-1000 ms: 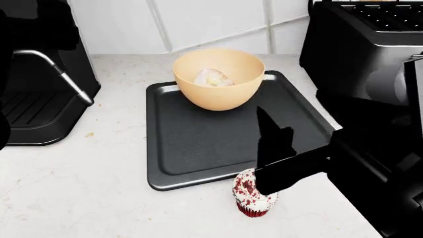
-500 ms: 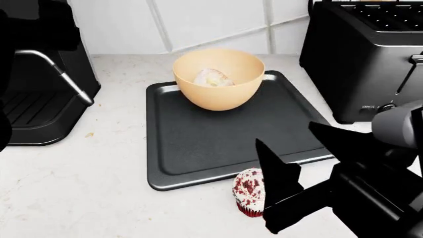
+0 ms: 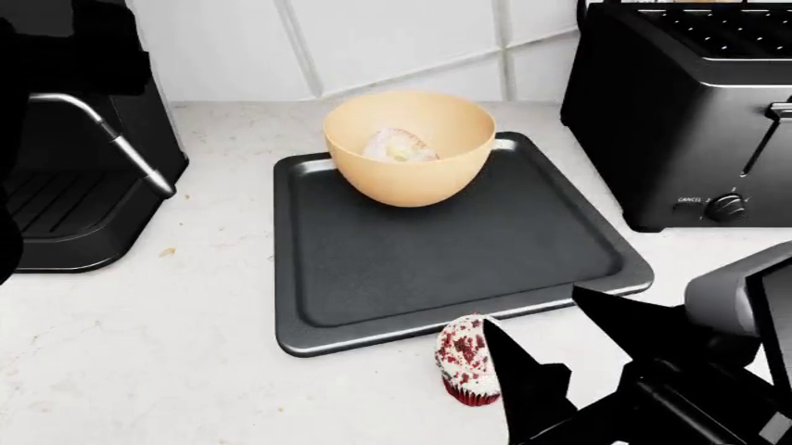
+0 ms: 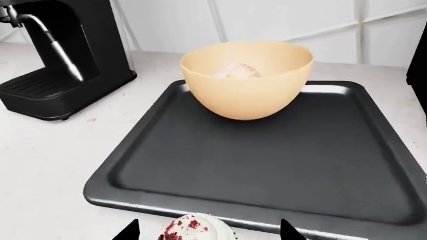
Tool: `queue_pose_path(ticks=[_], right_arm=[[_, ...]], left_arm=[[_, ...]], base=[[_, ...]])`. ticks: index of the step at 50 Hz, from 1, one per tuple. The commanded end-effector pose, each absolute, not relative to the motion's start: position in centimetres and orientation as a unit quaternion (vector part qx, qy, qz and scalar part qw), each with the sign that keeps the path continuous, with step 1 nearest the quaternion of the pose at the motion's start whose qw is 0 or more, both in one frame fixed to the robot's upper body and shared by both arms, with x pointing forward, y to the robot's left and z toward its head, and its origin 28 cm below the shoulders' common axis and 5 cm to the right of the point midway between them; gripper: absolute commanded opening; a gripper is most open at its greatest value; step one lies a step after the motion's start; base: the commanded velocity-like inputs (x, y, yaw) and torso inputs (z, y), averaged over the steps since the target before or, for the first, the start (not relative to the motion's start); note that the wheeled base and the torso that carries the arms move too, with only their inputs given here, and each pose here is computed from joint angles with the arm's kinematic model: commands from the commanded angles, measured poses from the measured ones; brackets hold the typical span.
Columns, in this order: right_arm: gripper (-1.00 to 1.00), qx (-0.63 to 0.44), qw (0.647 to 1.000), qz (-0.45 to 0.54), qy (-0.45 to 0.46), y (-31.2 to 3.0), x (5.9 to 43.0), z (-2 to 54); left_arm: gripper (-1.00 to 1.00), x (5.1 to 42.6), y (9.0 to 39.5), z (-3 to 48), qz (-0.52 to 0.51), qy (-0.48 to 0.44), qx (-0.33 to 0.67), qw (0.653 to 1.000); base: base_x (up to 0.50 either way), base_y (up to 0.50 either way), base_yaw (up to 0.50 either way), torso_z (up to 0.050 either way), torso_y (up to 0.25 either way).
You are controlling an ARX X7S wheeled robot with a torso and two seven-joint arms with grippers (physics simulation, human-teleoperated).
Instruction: Pick up the bowl with donut and place it on the tray. Pick up the cupcake and place it on the tray.
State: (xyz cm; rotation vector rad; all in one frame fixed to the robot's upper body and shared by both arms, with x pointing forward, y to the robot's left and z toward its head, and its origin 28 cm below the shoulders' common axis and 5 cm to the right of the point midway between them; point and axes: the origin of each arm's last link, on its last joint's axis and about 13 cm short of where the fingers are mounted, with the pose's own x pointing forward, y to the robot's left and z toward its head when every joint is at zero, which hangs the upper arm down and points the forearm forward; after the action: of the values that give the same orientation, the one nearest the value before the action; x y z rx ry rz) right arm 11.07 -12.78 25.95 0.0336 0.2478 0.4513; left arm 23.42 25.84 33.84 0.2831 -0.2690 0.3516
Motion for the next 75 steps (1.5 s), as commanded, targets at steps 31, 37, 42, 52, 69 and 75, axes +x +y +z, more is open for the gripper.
queue_pose_path(ticks=[31, 37, 42, 52, 69, 75], right_arm=[[1.0, -0.035, 0.95, 0.229, 0.208, -12.7, 11.1, 23.3], [1.0, -0.038, 0.95, 0.225, 0.212, -12.6, 11.5, 23.1], [1.0, -0.04, 0.949, 0.226, 0.216, -12.4, 11.7, 22.9], [1.0, -0.049, 0.946, 0.226, 0.227, -12.2, 12.0, 22.6], [1.0, -0.066, 0.94, 0.225, 0.247, -11.7, 12.4, 22.4], [1.0, -0.072, 0.937, 0.236, 0.249, -11.4, 12.6, 22.3]], left_arm=[[1.0, 23.5, 25.8, 33.7, 0.172, -0.133, 0.141, 0.966], [1.0, 23.5, 25.7, 33.7, 0.171, -0.134, 0.14, 0.966], [1.0, 23.5, 25.7, 33.7, 0.172, -0.134, 0.141, 0.966], [1.0, 23.5, 25.7, 33.7, 0.171, -0.134, 0.14, 0.966], [1.0, 23.5, 25.6, 33.8, 0.17, -0.135, 0.14, 0.966], [1.0, 23.6, 25.7, 33.7, 0.171, -0.134, 0.139, 0.966]], base=[[0.0, 0.0, 0.0, 0.0, 0.0], [0.0, 0.0, 0.0, 0.0, 0.0], [0.0, 0.0, 0.0, 0.0, 0.0], [0.0, 0.0, 0.0, 0.0, 0.0], [0.0, 0.0, 0.0, 0.0, 0.0], [0.0, 0.0, 0.0, 0.0, 0.0]])
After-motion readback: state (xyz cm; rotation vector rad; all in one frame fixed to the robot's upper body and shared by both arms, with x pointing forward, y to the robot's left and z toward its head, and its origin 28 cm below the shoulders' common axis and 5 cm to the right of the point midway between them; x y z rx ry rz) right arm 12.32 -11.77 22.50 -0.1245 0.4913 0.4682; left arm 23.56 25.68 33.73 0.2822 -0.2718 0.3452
